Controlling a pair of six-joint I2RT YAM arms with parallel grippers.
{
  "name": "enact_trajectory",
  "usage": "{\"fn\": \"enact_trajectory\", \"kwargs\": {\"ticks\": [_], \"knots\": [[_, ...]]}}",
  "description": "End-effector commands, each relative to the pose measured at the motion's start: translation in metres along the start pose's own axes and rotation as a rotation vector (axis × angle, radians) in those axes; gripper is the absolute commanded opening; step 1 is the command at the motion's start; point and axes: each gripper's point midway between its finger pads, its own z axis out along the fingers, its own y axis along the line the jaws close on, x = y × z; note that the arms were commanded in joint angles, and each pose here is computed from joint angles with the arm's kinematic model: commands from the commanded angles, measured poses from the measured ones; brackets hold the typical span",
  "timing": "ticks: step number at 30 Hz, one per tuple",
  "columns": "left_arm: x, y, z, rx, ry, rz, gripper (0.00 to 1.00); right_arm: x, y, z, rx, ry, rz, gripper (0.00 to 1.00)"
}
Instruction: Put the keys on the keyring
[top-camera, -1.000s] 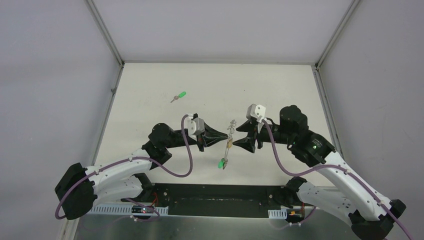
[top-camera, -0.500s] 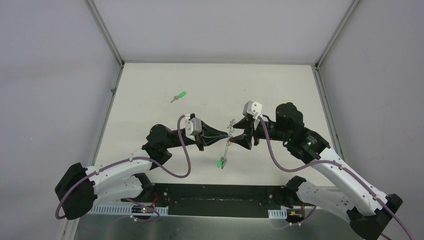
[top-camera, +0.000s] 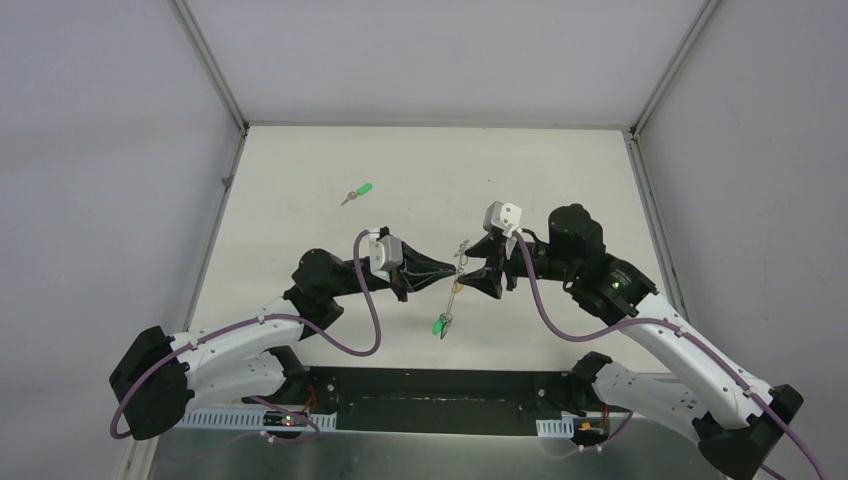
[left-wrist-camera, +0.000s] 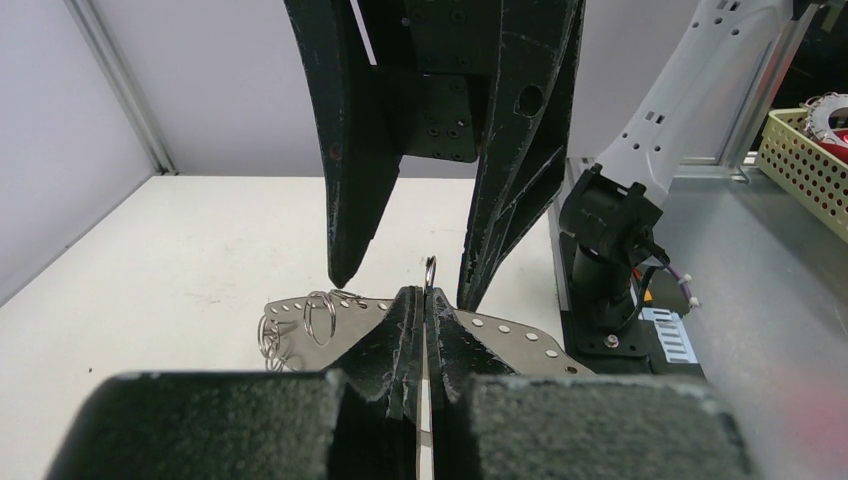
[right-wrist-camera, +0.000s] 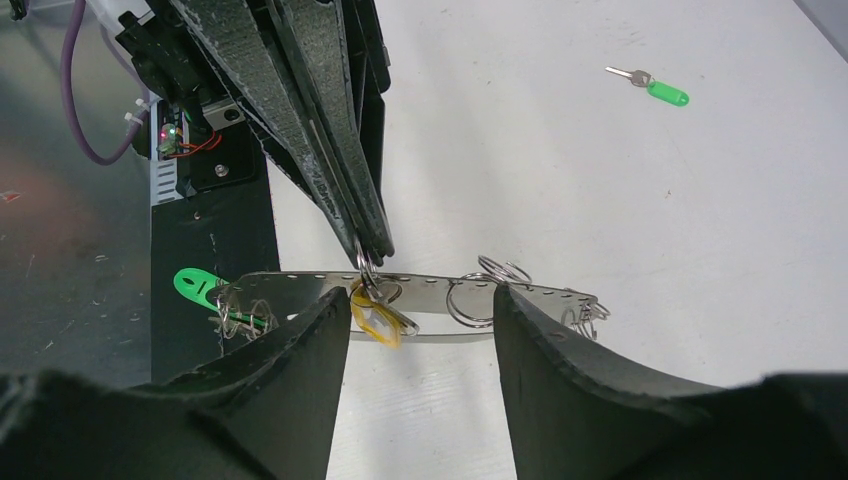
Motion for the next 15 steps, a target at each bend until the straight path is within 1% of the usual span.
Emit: {"fn": "enact_trajectory", "kwargs": {"ticks": [1,15], "knots": [[-0.032,-0.004,0.003,0.009,-0.100,0.047,0.00,-0.012,0.004,-0.005,-0.011,-0.046,-0.014,0.56],[-0.022,0.007,0.000,-0.059,-0.053,0.025,0.00,-0.018,0.007,-0.011,-0.006,-0.072,-0.031,0.56]]}}
